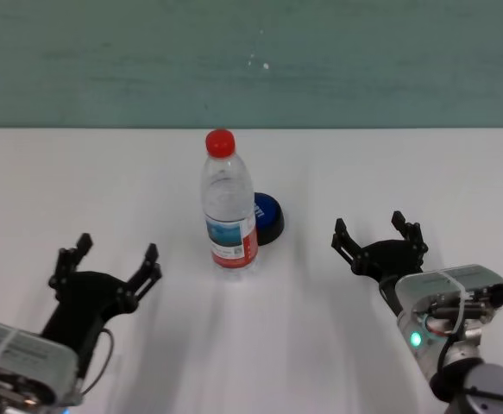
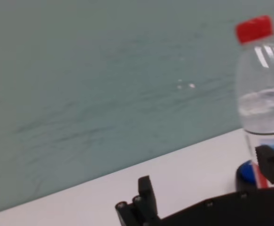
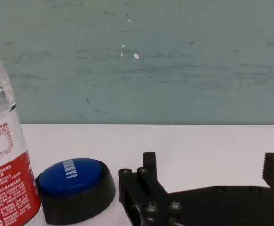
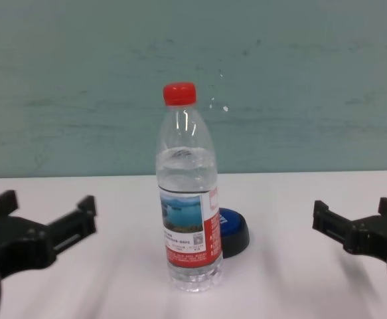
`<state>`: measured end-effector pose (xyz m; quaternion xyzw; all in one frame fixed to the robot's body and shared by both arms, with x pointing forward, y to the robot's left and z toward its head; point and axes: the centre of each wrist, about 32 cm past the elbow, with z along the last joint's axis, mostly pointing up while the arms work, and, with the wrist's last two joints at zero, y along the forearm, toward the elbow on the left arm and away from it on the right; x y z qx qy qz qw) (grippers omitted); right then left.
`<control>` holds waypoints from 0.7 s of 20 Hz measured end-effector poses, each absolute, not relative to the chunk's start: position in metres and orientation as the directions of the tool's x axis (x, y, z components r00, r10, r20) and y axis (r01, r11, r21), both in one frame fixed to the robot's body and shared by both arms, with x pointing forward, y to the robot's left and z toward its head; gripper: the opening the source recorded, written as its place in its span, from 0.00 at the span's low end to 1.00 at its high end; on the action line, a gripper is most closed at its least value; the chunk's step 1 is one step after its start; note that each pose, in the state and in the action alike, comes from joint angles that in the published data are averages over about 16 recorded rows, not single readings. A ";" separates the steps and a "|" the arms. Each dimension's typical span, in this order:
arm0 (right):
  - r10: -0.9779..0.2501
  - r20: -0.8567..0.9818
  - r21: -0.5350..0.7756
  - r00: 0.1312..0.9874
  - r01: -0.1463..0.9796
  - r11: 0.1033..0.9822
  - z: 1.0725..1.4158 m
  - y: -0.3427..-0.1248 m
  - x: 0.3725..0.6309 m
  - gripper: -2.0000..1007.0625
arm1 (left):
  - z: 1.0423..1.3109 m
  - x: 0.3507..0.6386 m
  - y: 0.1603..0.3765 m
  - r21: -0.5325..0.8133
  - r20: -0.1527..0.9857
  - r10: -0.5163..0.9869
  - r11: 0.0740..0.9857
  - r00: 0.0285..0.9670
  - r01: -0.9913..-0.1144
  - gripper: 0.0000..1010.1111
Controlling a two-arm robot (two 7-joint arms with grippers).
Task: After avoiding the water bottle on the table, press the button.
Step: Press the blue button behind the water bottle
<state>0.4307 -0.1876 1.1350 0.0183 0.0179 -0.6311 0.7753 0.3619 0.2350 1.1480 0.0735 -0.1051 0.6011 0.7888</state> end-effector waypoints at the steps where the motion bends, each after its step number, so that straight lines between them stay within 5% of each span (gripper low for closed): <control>1: -0.978 -0.051 0.006 0.203 0.979 0.203 1.135 -0.188 0.431 1.00 | 1.148 0.362 0.236 -0.015 0.246 0.937 0.261 0.250 -0.965 0.99; 14: -0.978 -0.051 0.006 0.203 0.979 0.203 1.135 -0.188 0.431 1.00 | 1.139 0.361 0.242 -0.010 0.204 0.952 0.233 0.227 -0.972 0.99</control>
